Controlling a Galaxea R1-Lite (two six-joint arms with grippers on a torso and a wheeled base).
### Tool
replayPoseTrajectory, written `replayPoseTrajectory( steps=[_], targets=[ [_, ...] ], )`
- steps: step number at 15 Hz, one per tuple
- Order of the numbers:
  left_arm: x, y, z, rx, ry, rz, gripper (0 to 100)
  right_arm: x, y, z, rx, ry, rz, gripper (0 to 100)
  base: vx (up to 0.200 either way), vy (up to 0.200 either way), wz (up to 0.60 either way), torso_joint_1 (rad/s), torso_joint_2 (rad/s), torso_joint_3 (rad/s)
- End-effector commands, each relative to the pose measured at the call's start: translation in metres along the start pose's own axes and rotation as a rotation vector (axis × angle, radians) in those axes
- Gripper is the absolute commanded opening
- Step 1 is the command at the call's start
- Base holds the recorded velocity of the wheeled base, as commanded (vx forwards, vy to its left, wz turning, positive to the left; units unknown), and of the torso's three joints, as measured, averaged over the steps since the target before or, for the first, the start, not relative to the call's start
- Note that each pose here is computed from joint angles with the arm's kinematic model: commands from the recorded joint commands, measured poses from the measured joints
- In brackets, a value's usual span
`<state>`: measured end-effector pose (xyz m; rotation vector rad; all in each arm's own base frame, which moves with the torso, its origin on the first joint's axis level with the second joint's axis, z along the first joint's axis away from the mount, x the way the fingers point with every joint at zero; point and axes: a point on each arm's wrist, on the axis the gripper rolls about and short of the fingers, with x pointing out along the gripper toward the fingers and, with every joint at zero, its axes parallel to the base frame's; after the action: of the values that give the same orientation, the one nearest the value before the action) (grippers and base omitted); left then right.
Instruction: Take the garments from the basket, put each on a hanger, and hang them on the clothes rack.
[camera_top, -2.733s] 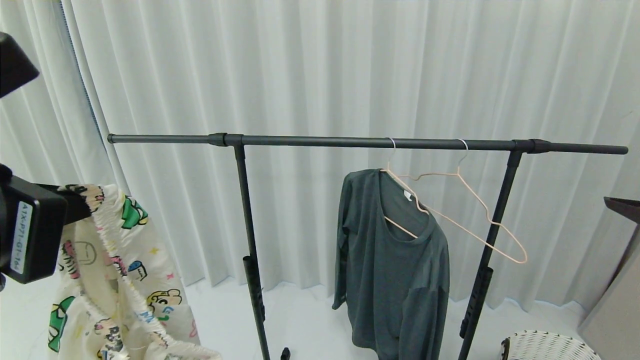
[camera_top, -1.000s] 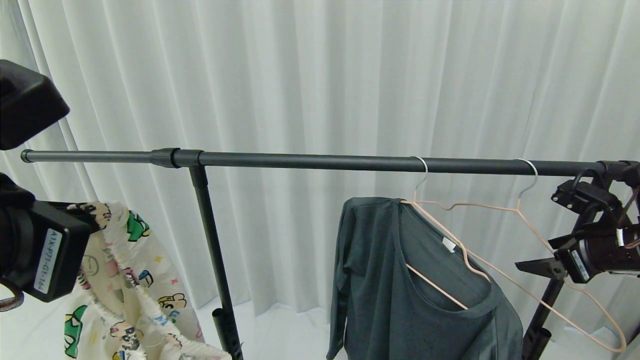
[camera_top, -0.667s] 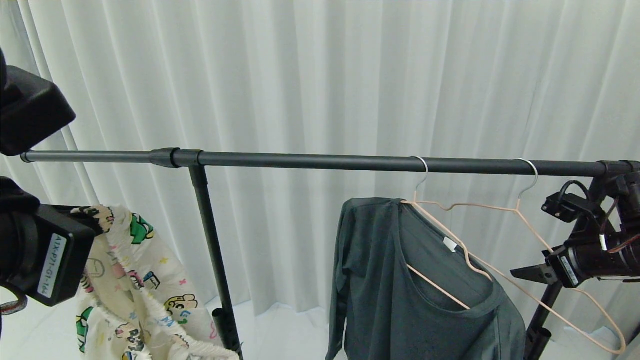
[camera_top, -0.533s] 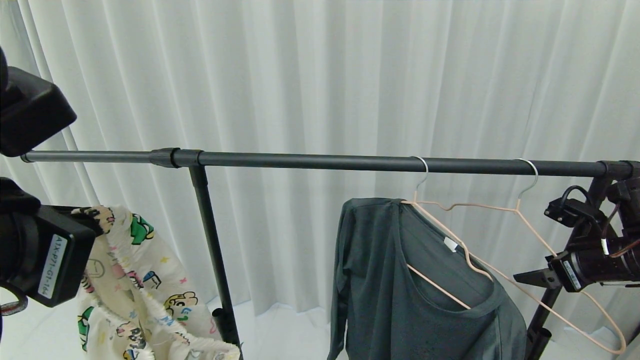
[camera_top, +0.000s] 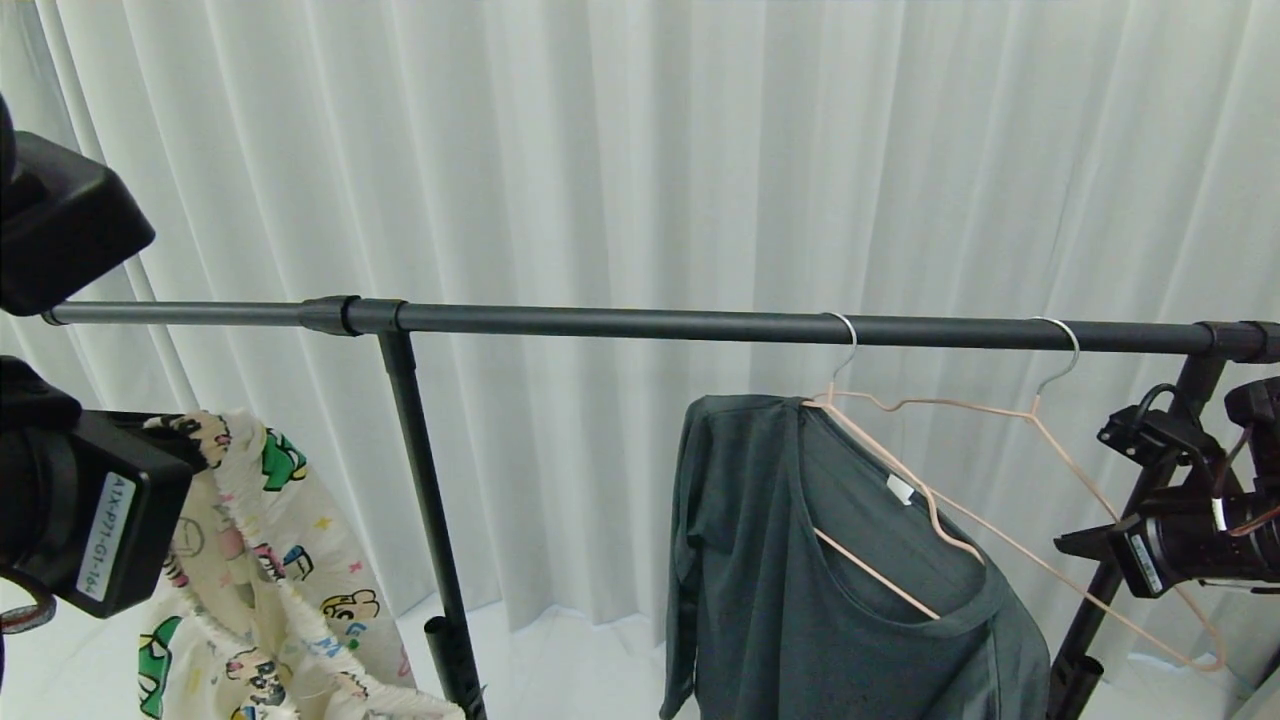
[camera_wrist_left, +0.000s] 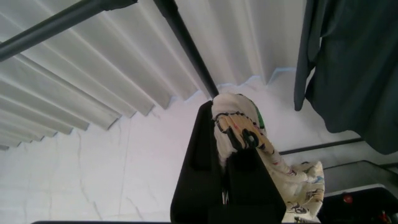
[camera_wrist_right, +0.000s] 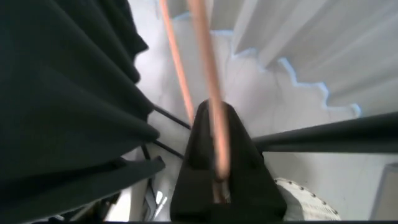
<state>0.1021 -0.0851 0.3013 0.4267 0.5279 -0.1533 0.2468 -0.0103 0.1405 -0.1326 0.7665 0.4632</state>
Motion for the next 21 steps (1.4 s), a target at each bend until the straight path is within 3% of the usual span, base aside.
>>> replayPoseTrajectory(
  steps=[1, 11, 17, 21],
  targets=[
    [-0.001, -0.001, 0.0, 0.003, -0.003, -0.006, 0, -0.012, 0.005, 0.003, -0.002, -0.041, -0.001, 0, 0.0, 0.0, 0.0, 0.0, 0.0, 0.0],
    [-0.008, 0.002, -0.002, -0.004, -0.028, -0.014, 0, -0.07, 0.03, 0.006, 0.028, -0.165, -0.051, 0, 0.0, 0.0, 0.0, 0.0, 0.0, 0.0],
    [-0.008, 0.003, -0.002, -0.006, -0.031, 0.001, 0, -0.117, 0.054, -0.004, 0.055, -0.251, -0.134, 0, 0.0, 0.0, 0.0, 0.0, 0.0, 0.0],
    [-0.007, 0.002, -0.001, -0.017, -0.045, 0.001, 0, -0.149, 0.075, -0.03, 0.082, -0.199, -0.288, 0, 0.0, 0.0, 0.0, 0.0, 0.0, 0.0]
  ],
)
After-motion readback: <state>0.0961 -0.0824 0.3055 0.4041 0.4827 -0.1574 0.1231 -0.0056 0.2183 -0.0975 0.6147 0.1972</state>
